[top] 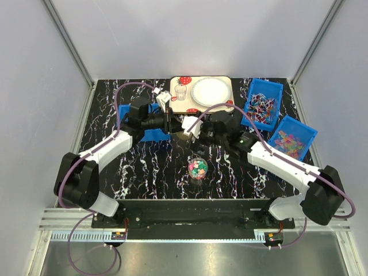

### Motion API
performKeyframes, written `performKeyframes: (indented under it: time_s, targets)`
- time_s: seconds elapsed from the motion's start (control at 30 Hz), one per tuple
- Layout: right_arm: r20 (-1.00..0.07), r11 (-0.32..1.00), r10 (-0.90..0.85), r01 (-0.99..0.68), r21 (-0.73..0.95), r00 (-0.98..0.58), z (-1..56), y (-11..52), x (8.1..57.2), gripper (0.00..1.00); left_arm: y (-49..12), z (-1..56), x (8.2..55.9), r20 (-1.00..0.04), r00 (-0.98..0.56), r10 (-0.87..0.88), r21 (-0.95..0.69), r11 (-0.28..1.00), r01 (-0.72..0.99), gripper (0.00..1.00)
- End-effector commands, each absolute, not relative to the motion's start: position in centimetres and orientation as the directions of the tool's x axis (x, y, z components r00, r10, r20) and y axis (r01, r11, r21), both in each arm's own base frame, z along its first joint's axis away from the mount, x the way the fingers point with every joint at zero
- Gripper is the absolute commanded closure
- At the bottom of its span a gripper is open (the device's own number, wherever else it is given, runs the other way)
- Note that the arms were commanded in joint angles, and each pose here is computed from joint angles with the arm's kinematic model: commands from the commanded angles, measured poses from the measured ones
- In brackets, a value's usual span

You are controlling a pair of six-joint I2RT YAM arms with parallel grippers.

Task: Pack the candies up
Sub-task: Pick up the bottle lid at the center of the board.

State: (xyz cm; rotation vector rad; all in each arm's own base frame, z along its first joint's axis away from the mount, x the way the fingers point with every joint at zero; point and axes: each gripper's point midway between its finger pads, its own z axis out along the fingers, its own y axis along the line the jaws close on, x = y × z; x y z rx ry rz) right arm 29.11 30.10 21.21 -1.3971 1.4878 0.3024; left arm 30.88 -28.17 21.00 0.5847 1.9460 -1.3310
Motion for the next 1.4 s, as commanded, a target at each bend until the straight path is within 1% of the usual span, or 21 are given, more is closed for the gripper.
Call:
performKeyframes:
  time_s: [0.0, 0.27, 0.4, 0.73, 0.87, 0.9, 1.17, 1.23, 1.27, 1.3, 1.37]
  targets:
    - [-0.833, 0.415, -0.513, -0.789, -0.453, 0.209, 25.2, 31.3, 31.6, 0.00, -28.5, 23.2, 31.1, -0.780, -0.623, -0.052, -0.606, 0.307, 0.734, 0.99]
    - [-0.837, 0.458, -0.515, -0.765, -0.453, 0.187, 24.6, 31.9, 32.8, 0.00, -28.5, 23.4, 30.7, -0.782, -0.621, -0.049, -0.606, 0.290, 0.741, 1.00]
    - [-0.831, 0.454, -0.525, -0.766, -0.456, 0.183, 24.2, 32.4, 33.1, 0.00, -28.4, 23.2, 30.8, -0.783, -0.621, -0.049, -0.605, 0.293, 0.740, 1.00]
    - [-0.833, 0.428, -0.523, -0.790, -0.440, 0.181, 23.4, 33.2, 32.1, 0.00, -28.4, 22.9, 31.0, -0.779, -0.624, -0.051, -0.608, 0.301, 0.735, 1.00]
    - [-0.815, 0.425, -0.550, -0.779, -0.461, 0.183, 22.6, 33.1, 32.2, 0.00, -28.3, 22.9, 31.1, -0.780, -0.624, -0.054, -0.608, 0.304, 0.733, 1.00]
    - [-0.818, 0.433, -0.535, -0.762, -0.482, 0.213, 23.4, 33.5, 32.5, 0.00, -28.2, 23.0, 31.1, -0.780, -0.623, -0.054, -0.607, 0.304, 0.734, 1.00]
    - [-0.778, 0.420, -0.580, -0.729, -0.540, 0.242, 22.3, 34.2, 32.4, 0.00, -28.2, 22.9, 31.1, -0.779, -0.624, -0.053, -0.608, 0.303, 0.734, 1.00]
    - [-0.773, 0.417, -0.584, -0.727, -0.546, 0.246, 22.3, 34.2, 32.3, 0.03, -28.1, 22.9, 31.1, -0.779, -0.624, -0.054, -0.608, 0.304, 0.733, 1.00]
    - [-0.773, 0.416, -0.584, -0.726, -0.547, 0.248, 22.3, 34.2, 32.3, 0.07, -28.1, 22.9, 31.2, -0.779, -0.624, -0.054, -0.608, 0.306, 0.733, 1.00]
    - [-0.772, 0.414, -0.585, -0.728, -0.547, 0.247, 22.3, 34.2, 32.3, 0.09, -28.1, 22.9, 31.1, -0.779, -0.624, -0.055, -0.608, 0.305, 0.733, 1.00]
    - [-0.770, 0.410, -0.589, -0.731, -0.545, 0.244, 22.4, 34.1, 32.1, 0.11, -28.0, 22.8, 31.2, -0.778, -0.625, -0.058, -0.610, 0.307, 0.731, 1.00]
